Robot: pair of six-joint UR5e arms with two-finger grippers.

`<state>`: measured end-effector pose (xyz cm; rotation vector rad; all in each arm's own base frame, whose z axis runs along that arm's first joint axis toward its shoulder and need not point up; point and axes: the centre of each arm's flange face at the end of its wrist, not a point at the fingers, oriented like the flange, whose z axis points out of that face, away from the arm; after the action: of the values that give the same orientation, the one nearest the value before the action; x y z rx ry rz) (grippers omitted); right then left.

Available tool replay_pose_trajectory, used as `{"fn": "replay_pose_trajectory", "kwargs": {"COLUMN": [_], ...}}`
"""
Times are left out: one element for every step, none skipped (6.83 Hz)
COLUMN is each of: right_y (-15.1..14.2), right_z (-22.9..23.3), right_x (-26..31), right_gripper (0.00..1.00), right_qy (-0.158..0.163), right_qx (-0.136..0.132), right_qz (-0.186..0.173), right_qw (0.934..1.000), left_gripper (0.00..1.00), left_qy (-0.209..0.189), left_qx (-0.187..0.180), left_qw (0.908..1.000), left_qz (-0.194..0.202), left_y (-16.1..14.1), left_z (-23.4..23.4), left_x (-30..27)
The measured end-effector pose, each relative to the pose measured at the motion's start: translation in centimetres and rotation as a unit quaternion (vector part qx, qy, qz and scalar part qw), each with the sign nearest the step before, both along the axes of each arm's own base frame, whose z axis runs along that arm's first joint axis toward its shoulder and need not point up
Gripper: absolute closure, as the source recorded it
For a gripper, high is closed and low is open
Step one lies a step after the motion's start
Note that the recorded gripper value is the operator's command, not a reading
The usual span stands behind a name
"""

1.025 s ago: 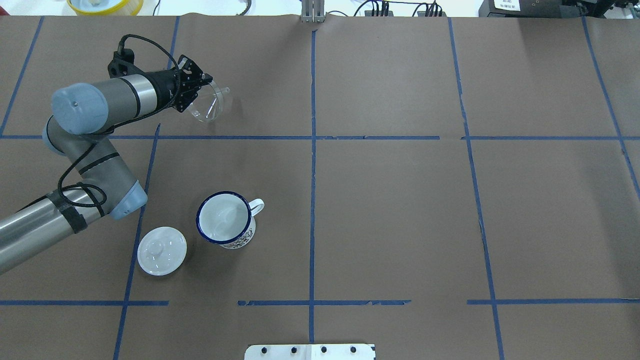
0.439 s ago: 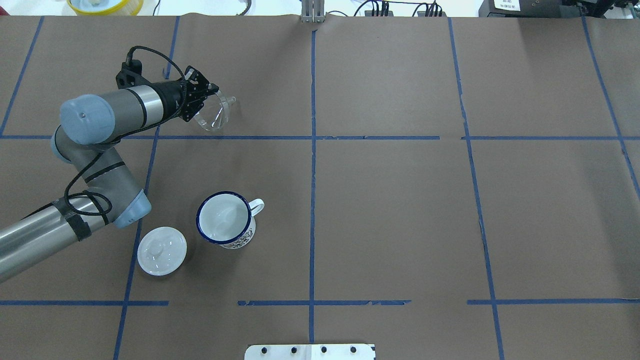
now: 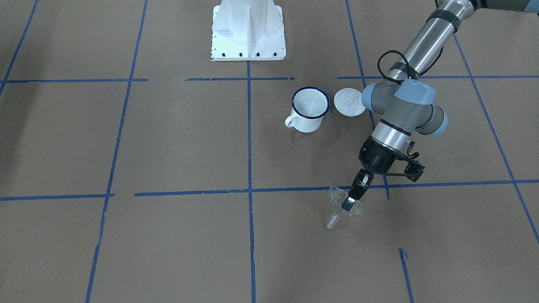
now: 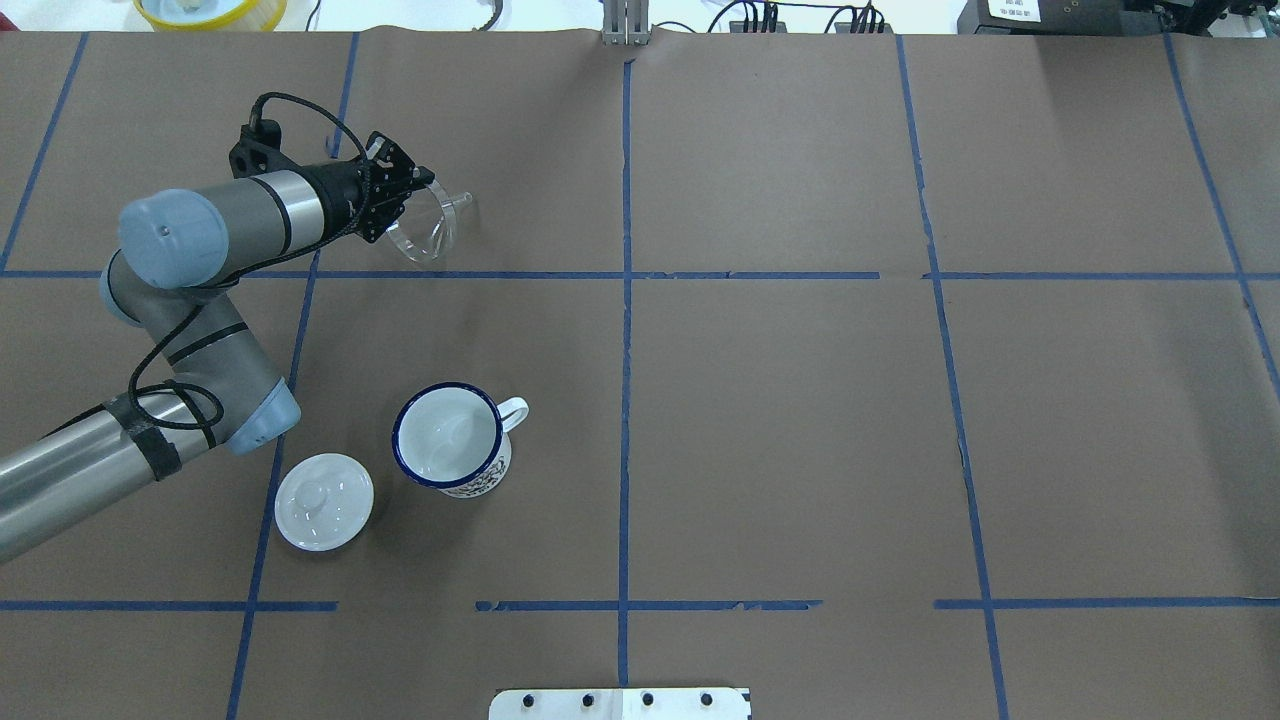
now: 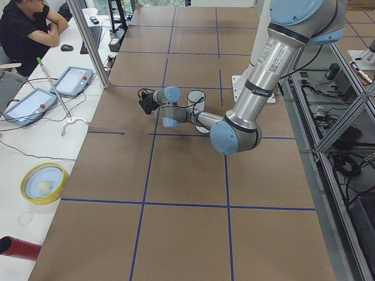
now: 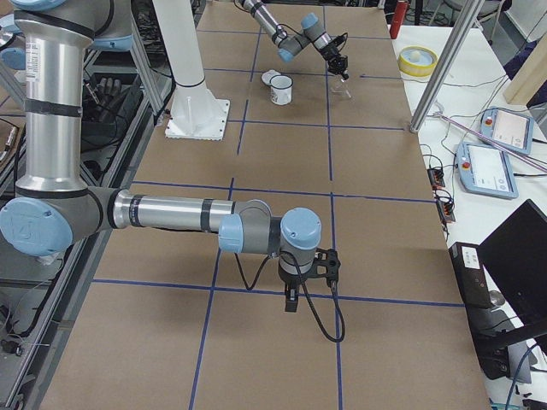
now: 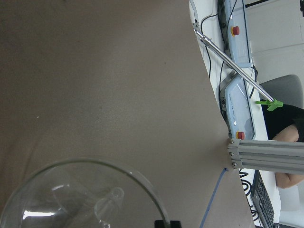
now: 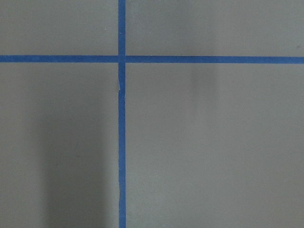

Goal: Remove funnel from cup
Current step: 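Lower the funnel onto the table farther from the robot, then open the left gripper and release the funnel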

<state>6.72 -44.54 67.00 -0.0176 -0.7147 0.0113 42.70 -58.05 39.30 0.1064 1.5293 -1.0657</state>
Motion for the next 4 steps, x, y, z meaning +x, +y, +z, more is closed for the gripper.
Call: {"fn": "replay_pose_trajectory", "kwargs": {"right_y": [0.0, 0.0, 0.0, 0.0], "right_z": [0.0, 0.0, 0.1, 0.0], "right_x": [0.0, 0.0, 0.0, 0.0], "right_gripper": [0.00, 0.00, 0.00, 0.00], "right_qy": [0.000, 0.000, 0.000, 0.000], "right_qx": [0.000, 0.000, -0.001, 0.000], "right_qz": [0.000, 0.000, 0.000, 0.000], "right_qw": [1.0000, 1.0000, 1.0000, 1.0000], "left_gripper": [0.00, 0.00, 0.00, 0.00], "left_qy": [0.000, -0.001, -0.002, 0.000], "left_qx": [0.000, 0.000, 0.002, 0.007], "left_qw": [1.0000, 1.0000, 1.0000, 1.0000], "left_qz": [0.000, -0.003, -0.003, 0.004], "left_y": [0.0, -0.3, -0.5, -0.5], "left_z": [0.0, -0.1, -0.2, -0.9], "left_x": [0.0, -0.4, -0.7, -1.1]}}
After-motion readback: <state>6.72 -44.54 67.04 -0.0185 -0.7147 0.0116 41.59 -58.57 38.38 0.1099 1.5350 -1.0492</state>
